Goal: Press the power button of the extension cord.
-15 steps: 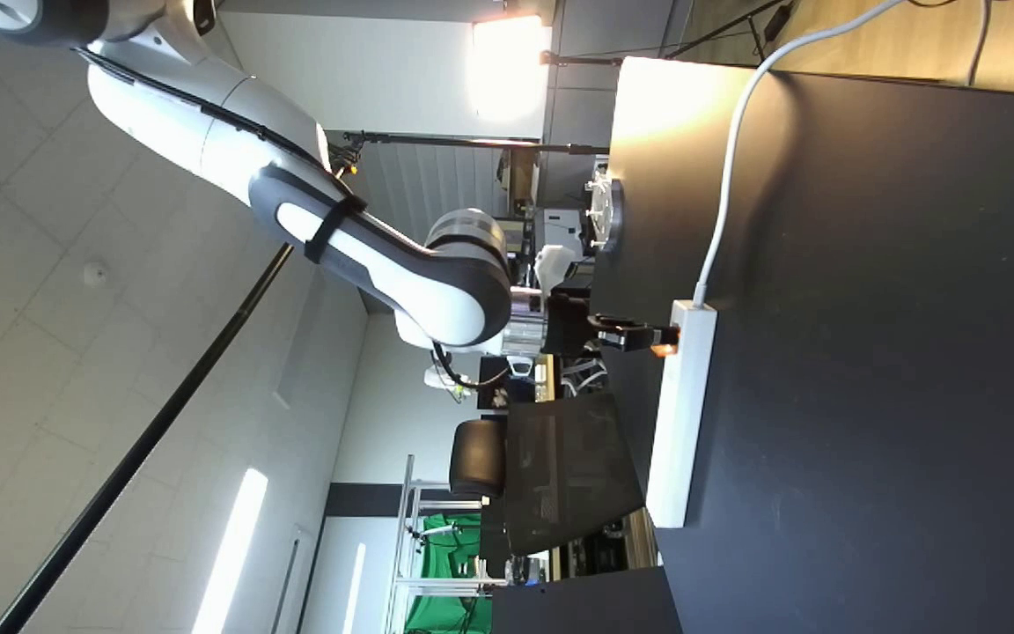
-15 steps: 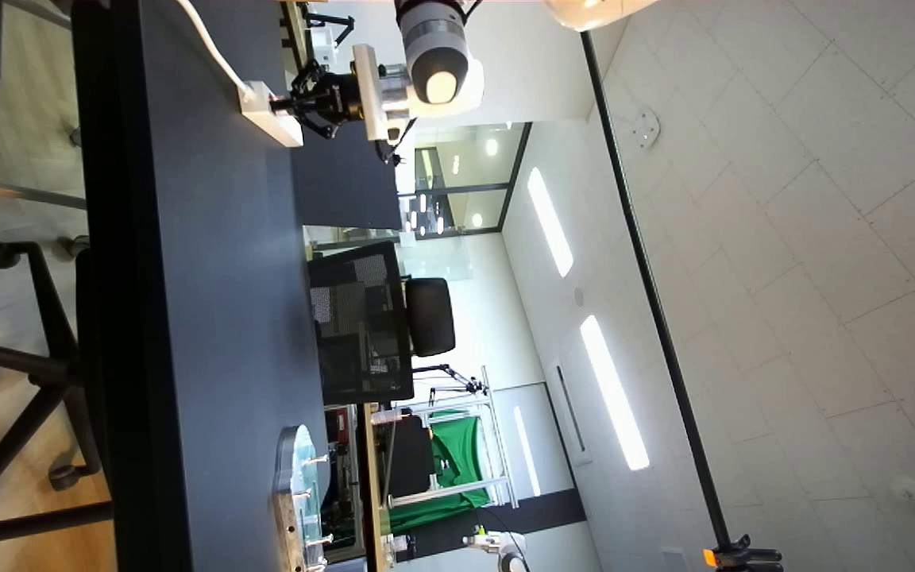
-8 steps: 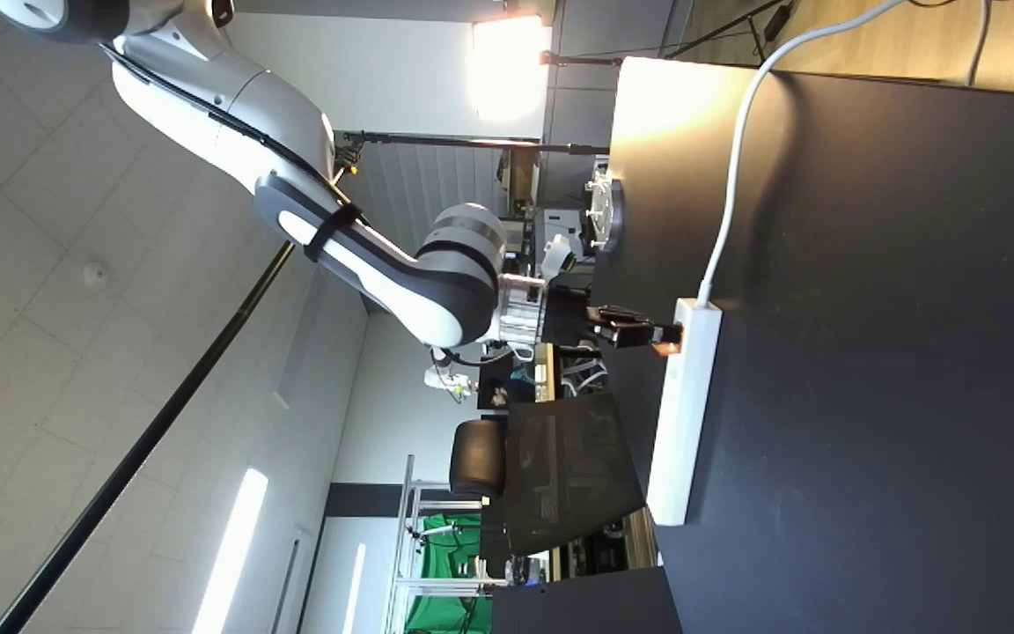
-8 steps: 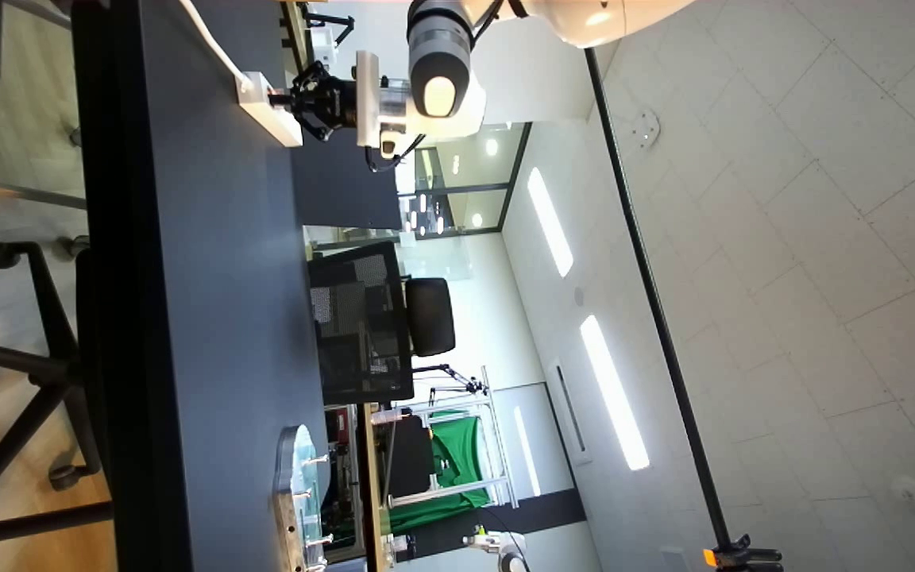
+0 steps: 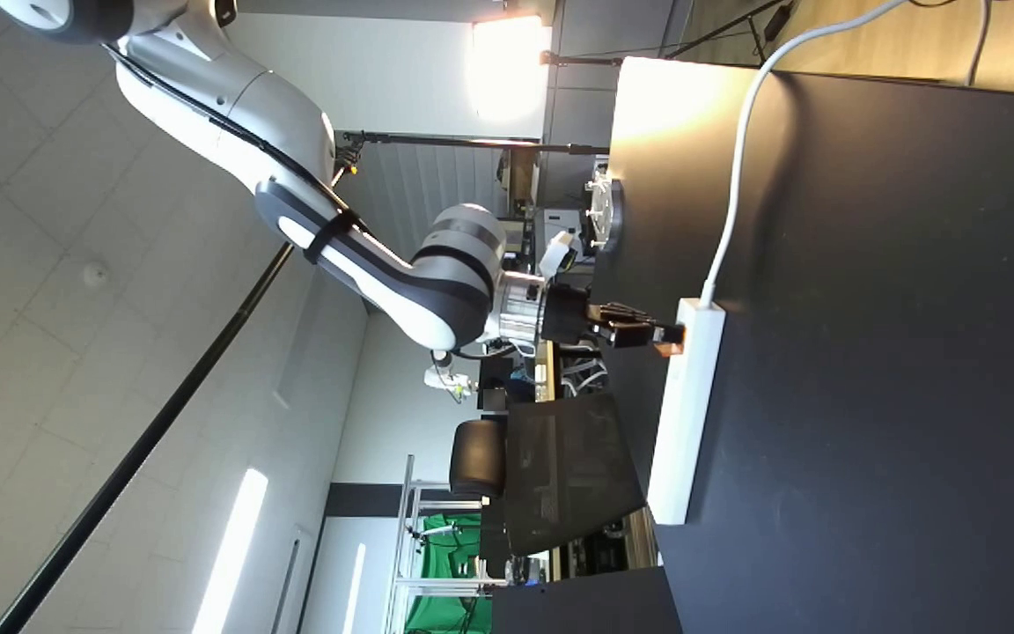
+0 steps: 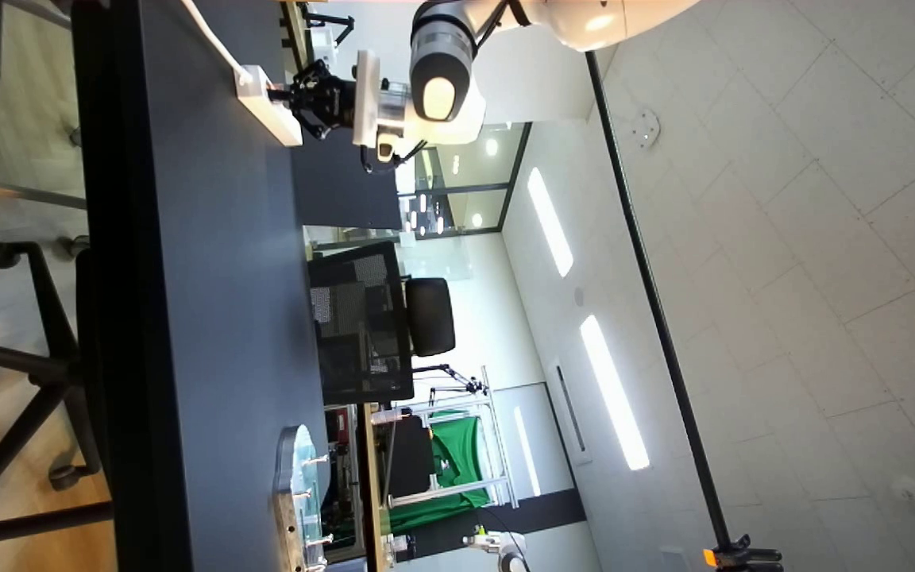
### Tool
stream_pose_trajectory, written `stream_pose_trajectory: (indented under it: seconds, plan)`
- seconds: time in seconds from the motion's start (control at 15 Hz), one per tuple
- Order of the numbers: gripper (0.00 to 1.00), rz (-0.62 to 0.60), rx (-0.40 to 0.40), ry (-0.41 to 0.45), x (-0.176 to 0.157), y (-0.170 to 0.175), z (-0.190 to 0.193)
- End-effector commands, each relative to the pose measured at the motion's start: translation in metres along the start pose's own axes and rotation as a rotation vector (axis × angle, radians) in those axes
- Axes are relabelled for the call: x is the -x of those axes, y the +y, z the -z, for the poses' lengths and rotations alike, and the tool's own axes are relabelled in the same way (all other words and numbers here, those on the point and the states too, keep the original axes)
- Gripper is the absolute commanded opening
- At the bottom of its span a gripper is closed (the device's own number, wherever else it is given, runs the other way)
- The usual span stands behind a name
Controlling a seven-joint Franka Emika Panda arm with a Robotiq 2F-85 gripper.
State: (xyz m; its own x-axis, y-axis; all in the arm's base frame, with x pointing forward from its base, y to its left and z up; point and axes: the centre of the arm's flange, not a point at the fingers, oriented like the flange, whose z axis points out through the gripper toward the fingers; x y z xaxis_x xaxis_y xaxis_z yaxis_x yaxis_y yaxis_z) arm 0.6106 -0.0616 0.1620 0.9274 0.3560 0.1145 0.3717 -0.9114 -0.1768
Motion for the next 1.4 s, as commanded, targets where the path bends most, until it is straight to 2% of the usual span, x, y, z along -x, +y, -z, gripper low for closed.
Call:
stream_pose_trajectory:
  seconds: [0.0,0.4,1.0,1.33]
  plan:
    - [0.0,0.004,-0.02,0.005,-0.006,-0.006,0.004]
    - [0.0,0.015,-0.015,-0.002,-0.009,-0.016,0.004]
    - [0.0,0.05,0.037,-0.026,-0.016,-0.036,0.02]
    - [0.0,0.062,0.026,-0.047,-0.017,-0.041,0.024]
